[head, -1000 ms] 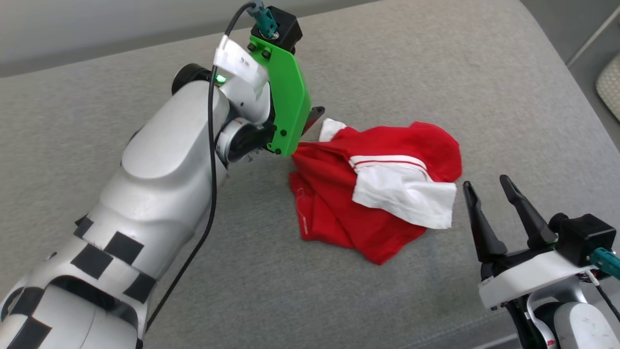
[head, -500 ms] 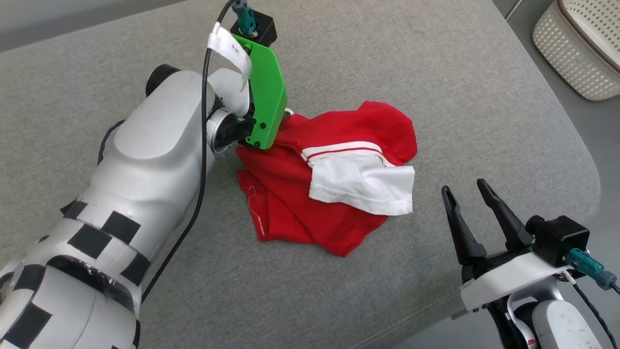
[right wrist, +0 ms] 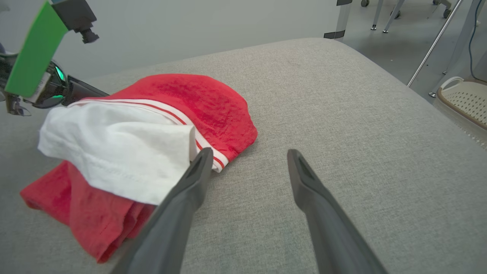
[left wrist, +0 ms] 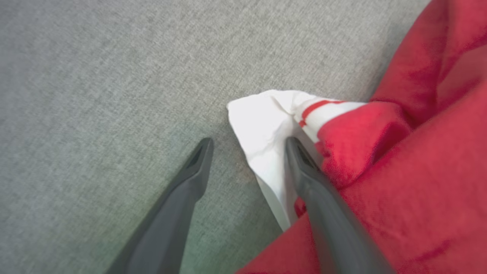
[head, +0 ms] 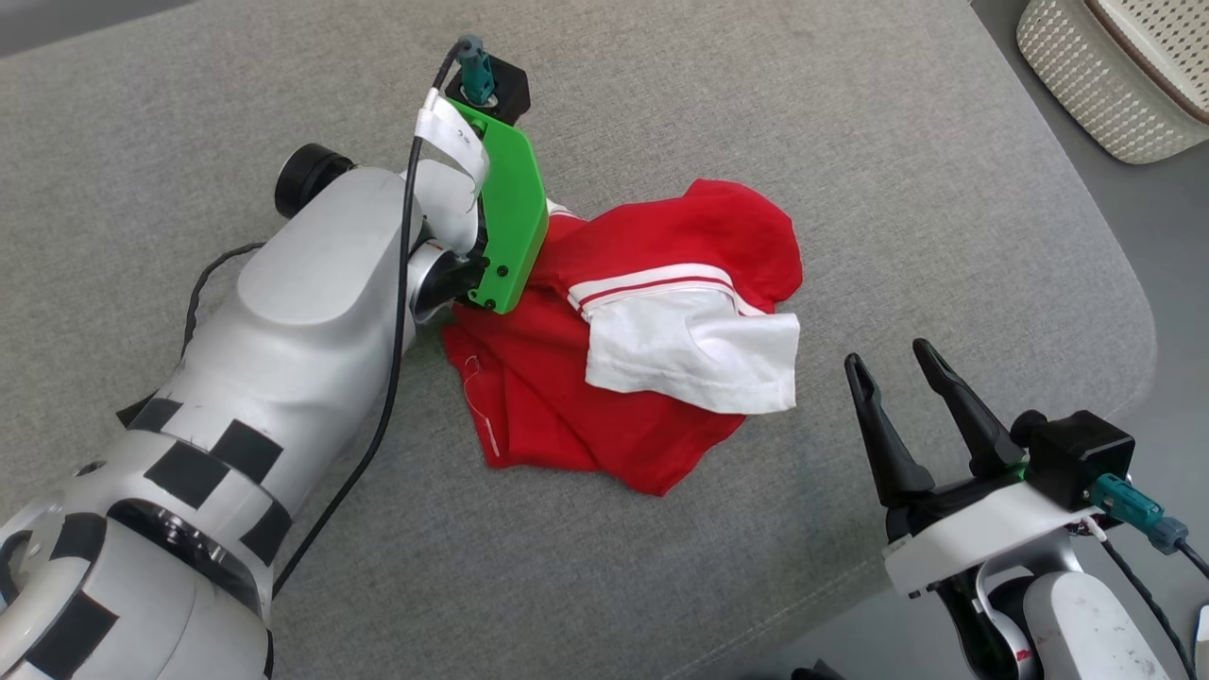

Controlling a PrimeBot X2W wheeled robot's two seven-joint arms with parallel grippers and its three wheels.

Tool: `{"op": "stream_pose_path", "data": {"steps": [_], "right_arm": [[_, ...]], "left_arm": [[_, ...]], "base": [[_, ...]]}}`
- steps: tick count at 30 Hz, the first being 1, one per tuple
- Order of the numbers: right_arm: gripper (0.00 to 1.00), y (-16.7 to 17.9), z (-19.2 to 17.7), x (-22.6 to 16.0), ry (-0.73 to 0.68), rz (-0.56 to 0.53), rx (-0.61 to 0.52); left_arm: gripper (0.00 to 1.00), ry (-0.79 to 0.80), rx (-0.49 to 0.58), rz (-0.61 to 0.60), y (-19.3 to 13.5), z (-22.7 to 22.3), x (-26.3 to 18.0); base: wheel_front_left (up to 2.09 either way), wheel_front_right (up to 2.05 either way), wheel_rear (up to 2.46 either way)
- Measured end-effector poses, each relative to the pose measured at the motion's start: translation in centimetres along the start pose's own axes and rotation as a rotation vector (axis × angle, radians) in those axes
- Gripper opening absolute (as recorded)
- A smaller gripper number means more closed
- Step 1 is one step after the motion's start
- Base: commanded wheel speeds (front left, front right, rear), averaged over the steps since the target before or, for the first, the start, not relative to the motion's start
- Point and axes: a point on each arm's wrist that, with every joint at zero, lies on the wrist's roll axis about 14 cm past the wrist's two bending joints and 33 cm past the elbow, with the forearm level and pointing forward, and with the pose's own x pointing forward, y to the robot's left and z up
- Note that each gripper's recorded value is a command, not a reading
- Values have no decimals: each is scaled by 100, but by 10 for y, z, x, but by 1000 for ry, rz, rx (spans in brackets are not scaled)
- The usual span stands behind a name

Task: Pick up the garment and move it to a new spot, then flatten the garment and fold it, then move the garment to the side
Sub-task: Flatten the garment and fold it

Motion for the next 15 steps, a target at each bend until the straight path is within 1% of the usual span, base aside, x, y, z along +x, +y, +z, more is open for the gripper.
{"op": "stream_pose_path", "data": {"steps": [1,2,8,11,15], "right_arm": [[100,0,1,2,-4,1,-1],[100,0,1,3,-7,2,-2],[100,2,1,9,-12,8,-2],[100,2,3,11,-18,14,-4],[100,7,9,15,-35,37,-7]], "left_arm": [[20,1,-4,-5,0,-1,1],[0,-4,-12,-12,0,0,2],[0,-76,-54,-5,10,4,0],[0,-144,-97,8,18,11,-8],[0,-276,-157,49,37,28,-30]], "base": [[0,0,0],[0,0,0],[0,0,0],[0,0,0],[0,0,0]]}}
